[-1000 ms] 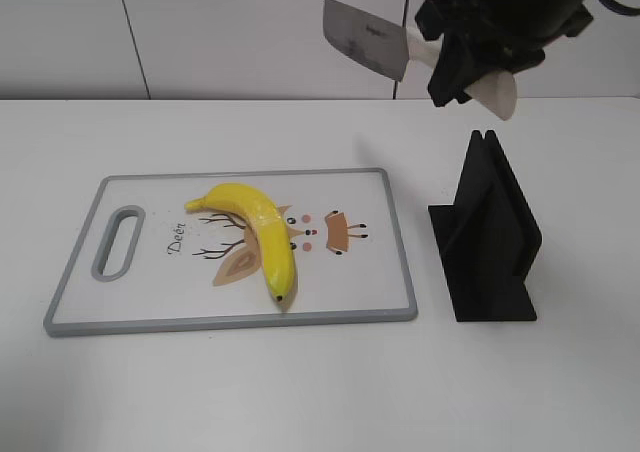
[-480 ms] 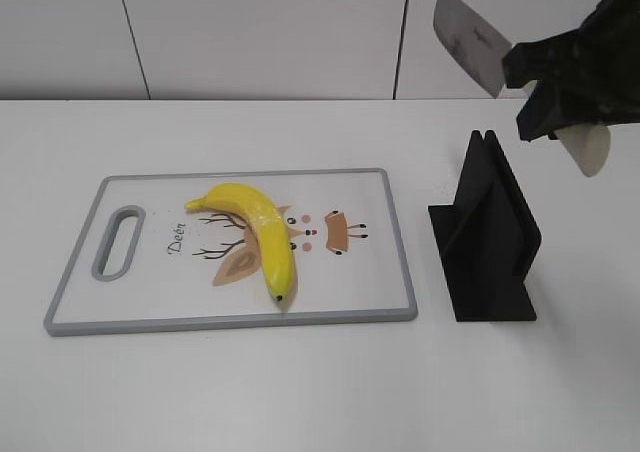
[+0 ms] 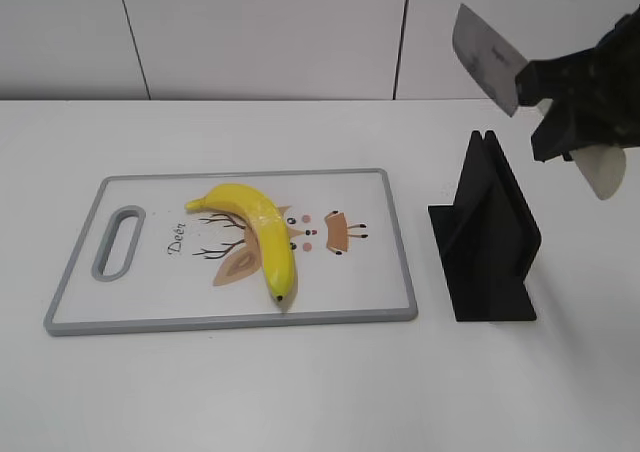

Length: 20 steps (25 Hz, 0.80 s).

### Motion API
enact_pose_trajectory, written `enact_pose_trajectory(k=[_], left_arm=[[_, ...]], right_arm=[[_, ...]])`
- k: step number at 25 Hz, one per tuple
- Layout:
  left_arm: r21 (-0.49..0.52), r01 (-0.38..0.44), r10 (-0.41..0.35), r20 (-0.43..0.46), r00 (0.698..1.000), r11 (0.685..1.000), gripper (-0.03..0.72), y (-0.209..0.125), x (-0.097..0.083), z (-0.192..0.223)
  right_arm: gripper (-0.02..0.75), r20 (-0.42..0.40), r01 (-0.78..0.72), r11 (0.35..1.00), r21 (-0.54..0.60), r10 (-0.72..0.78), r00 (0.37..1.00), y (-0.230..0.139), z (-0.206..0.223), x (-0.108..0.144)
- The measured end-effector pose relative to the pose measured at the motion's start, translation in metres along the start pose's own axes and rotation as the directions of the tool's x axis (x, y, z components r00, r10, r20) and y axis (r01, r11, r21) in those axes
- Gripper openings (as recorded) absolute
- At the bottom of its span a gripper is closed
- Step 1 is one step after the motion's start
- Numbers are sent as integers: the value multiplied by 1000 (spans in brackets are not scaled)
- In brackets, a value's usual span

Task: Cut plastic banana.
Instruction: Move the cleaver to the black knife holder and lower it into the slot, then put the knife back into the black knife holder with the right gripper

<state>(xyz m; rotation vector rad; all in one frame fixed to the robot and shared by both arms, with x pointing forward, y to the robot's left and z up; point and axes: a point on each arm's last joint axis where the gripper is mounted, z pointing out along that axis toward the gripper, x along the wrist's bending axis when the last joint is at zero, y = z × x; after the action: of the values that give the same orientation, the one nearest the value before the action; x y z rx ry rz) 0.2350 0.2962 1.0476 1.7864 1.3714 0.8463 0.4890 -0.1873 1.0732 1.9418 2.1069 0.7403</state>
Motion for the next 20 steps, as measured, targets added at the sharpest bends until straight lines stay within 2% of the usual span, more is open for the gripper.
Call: enact_pose_trajectory(k=[6, 20], left_arm=[[-39, -4, 4, -11, 1000, 999, 569, -2, 0, -2], [-45, -4, 3, -13, 1000, 999, 570, -2, 0, -2]], right_arm=[[168, 65, -28, 999, 41, 25, 998, -17, 16, -11], [168, 81, -49, 994, 94, 42, 996, -46, 50, -21]])
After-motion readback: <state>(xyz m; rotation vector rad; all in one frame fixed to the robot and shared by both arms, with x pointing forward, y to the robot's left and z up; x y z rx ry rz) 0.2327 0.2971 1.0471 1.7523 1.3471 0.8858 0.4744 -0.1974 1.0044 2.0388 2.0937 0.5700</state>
